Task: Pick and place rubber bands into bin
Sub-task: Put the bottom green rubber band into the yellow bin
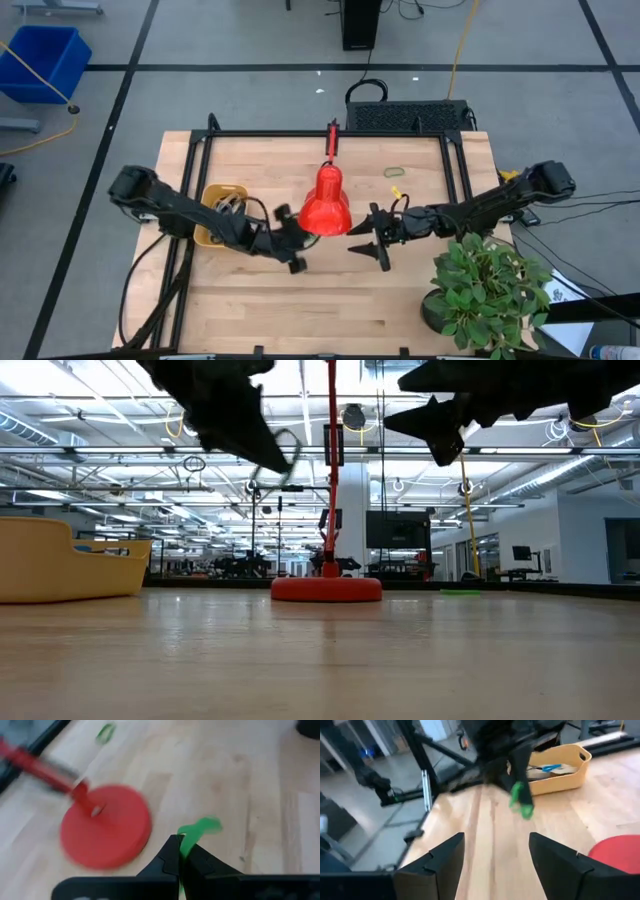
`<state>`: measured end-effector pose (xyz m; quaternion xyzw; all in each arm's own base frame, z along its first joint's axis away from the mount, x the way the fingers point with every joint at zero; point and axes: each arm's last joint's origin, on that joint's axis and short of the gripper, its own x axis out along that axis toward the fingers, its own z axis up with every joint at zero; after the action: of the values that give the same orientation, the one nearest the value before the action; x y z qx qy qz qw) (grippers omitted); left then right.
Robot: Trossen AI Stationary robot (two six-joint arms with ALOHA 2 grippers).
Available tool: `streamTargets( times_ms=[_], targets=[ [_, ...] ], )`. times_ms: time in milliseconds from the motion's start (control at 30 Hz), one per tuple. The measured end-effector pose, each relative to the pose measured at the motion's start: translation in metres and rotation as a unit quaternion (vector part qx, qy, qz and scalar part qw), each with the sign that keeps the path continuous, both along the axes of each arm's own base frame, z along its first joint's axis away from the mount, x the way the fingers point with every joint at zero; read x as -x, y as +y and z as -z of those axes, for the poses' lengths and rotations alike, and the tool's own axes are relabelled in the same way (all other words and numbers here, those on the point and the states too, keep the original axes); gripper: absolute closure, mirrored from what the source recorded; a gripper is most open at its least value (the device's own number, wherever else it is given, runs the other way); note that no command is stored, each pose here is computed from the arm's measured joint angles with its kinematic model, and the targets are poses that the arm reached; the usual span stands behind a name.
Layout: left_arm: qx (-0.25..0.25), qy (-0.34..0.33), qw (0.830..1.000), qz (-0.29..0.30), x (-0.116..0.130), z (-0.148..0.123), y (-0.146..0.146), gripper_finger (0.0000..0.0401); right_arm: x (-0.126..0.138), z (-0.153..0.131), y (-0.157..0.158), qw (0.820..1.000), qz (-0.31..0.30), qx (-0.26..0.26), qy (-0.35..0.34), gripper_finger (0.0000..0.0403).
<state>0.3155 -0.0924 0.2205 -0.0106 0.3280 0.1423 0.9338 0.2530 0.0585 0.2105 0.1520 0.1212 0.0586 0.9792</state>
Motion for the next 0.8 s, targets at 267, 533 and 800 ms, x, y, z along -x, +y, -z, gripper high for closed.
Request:
streamTargets(
  times_ms=[267,533,800],
  targets=[
    [0.083,0.089,0.981,-0.154,0.055,-0.022,0.024,0.0398,0.002,-0.003,-0.005,0.999,0.013,0.038,-0.001,0.0192],
    [0.089,0.184,0.942,-0.265,0.099,-0.028,0.038,0.0396,0.002,0.002,-0.015,0.998,0.032,0.042,0.023,0.0192],
    [0.145,0.283,0.85,-0.419,0.126,-0.023,0.05,0.0392,0.001,0.006,-0.026,0.997,0.053,0.045,0.045,0.0193]
  ],
)
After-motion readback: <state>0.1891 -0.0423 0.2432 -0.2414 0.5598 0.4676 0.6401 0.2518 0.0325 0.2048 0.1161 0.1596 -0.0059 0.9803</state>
